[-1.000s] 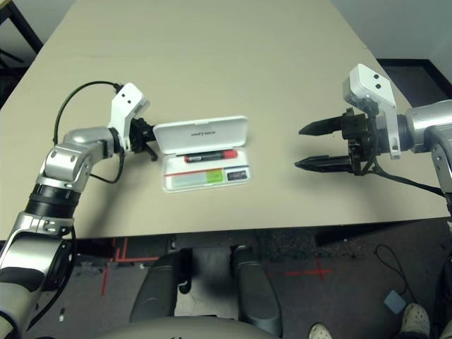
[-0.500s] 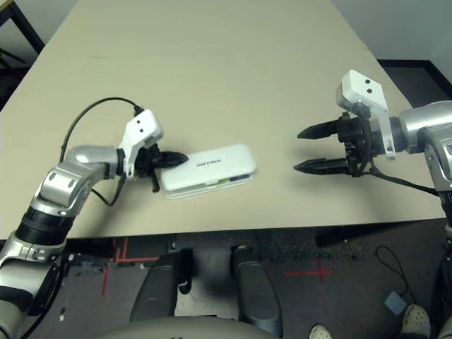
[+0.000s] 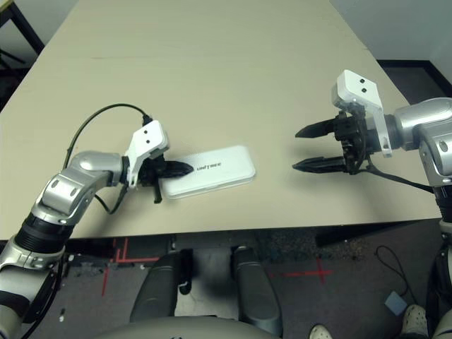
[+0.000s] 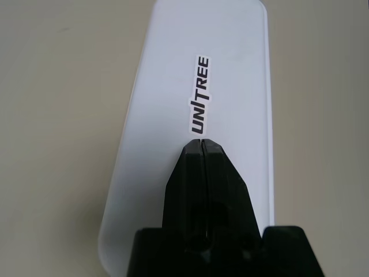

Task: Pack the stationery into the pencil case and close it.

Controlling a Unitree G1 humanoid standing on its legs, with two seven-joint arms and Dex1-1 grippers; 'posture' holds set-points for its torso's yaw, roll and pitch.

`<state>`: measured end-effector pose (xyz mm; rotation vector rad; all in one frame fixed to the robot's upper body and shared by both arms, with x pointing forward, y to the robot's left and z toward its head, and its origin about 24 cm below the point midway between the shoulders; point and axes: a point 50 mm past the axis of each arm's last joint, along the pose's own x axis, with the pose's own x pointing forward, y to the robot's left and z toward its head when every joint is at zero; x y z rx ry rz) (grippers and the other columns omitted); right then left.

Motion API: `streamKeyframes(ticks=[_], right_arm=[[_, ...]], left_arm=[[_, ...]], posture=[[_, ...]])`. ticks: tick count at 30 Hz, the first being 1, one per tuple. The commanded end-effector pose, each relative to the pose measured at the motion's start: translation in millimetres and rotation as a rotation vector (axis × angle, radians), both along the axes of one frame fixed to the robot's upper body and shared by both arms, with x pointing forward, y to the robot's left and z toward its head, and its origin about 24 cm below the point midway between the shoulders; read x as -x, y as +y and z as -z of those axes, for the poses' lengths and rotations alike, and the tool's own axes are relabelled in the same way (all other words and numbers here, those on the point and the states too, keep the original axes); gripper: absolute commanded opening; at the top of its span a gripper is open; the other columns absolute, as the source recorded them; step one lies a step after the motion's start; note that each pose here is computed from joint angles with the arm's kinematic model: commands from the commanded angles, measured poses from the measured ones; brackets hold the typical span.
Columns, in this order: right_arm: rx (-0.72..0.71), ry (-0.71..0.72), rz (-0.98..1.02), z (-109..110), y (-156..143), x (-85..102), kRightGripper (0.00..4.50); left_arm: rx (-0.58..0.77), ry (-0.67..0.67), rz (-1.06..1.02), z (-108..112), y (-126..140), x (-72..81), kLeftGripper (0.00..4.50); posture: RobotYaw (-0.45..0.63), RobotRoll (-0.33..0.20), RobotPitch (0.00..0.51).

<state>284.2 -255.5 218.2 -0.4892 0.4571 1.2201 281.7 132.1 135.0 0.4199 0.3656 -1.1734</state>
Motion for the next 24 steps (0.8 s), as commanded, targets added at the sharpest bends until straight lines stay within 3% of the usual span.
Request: streamKeyframes(ticks=[1, 7, 11, 14, 17, 23, 24], right_arm=[[0.015, 0.014, -0.021, 5.0, 4.2, -0.8, 4.5], [0.004, 0.004, -0.02, 9.1, 8.7, -3.2, 4.5], [-0.035, -0.028, 0.002, 10.9, 11.2, -5.9, 4.5], [-0.106, -0.064, 0.042, 12.5, 12.1, -8.3, 4.5], [-0.233, -0.121, 0.113, 16.6, 12.8, -9.7, 4.5], [-0.407, -0.253, 0.336, 32.2, 10.6, -22.7, 4.5], [-0.428, -0.289, 0.398, 35.5, 8.1, -27.6, 4.5]], left_arm=[[-0.079, 0.096, 0.023, 23.3, 1.8, 7.7, 0.06], [-0.112, 0.106, 0.025, 34.0, 5.4, 10.2, 0.06], [0.019, 0.021, -0.056, 19.5, 10.0, 3.7, 0.22], [0.158, -0.027, -0.126, 3.0, 19.7, 3.6, 0.97], [0.339, -0.097, -0.249, -14.0, 37.6, 6.0, 2.14], [0.531, -0.252, -0.55, -28.9, 83.6, 0.8, 4.48], [0.566, -0.287, -0.635, -31.3, 95.5, -3.7, 4.48]], posture=[[-0.03, 0.0, 0.177], [-0.04, 0.0, 0.178], [-0.04, 0.0, 0.178], [-0.04, 0.0, 0.178], [-0.03, 0.0, 0.176], [-0.03, 0.0, 0.17], [-0.03, 0.0, 0.17]])
